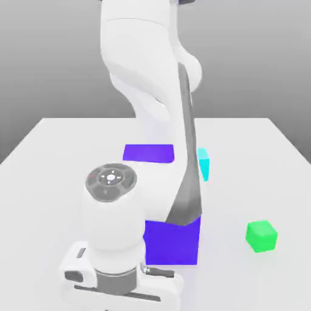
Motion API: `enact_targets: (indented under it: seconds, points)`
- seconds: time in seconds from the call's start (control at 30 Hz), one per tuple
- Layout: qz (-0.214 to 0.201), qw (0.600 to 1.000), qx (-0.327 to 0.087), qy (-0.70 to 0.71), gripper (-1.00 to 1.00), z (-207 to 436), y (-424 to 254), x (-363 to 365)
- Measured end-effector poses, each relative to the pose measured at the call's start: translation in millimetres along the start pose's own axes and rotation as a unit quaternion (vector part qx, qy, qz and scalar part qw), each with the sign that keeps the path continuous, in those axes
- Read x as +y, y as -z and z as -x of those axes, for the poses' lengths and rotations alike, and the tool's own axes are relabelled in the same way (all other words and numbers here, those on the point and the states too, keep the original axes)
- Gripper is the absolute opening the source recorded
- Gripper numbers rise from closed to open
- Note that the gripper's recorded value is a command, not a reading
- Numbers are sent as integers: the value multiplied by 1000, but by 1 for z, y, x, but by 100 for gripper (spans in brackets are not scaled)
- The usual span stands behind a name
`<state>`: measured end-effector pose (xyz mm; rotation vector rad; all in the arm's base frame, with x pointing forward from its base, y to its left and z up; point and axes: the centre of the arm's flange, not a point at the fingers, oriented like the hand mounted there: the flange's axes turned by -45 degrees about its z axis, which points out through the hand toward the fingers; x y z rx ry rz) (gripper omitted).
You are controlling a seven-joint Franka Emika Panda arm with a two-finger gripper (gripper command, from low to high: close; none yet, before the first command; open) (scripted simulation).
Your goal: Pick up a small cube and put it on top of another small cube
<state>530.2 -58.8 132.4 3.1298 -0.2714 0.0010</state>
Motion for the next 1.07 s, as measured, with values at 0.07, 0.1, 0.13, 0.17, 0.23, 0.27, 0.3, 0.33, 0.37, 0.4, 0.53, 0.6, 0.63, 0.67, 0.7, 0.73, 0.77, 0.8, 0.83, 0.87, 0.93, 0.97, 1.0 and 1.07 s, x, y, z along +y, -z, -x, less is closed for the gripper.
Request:
enact_targets:
  seconds: [0.07,0.1,0.13,0.17,0.23,0.27,0.3,0.33,0.37,0.4,0.53,0.6,0.63,0.67,0.7,0.73,0.77,0.8,0.83,0.87,0.93,0.97,1.0,1.07]
  points:
    - [0,1000,0,0,-100,0,0,0]
    - [0,1000,0,0,-100,0,9,0]
    - [0,1000,0,0,-100,-1,21,0]
    - [0,1000,0,0,-100,-1,34,0]
    - [-2,1000,0,22,-100,5,57,-12]
    - [-4,998,-1,60,-100,13,63,-33]
    - [-6,995,-1,101,-100,23,69,-54]
    - [-8,990,-1,144,-100,35,74,-76]
    - [-9,982,-1,186,-100,48,78,-97]
    - [-11,973,-1,229,-100,61,82,-117]
    - [-12,920,-1,393,-100,123,95,-185]
    - [-11,879,-1,477,-100,161,101,-218]
    - [-10,851,-1,526,-100,185,103,-238]
    - [-8,821,-1,571,-100,209,106,-252]
    - [-6,787,-1,617,-100,235,108,-265]
    - [-4,753,-1,658,-100,259,111,-274]
    - [-2,738,-1,675,-100,267,107,-275]
    - [-1,736,-1,677,-100,266,99,-272]
    - [0,735,-1,678,-100,265,90,-270]
    - [0,735,-1,678,-100,264,80,-269]
    - [1,733,-1,680,-100,266,59,-269]
    - [0,733,-1,681,100,267,50,-269]
    - [0,733,-1,681,100,267,50,-269]
    - [0,733,-1,681,100,267,50,-269]
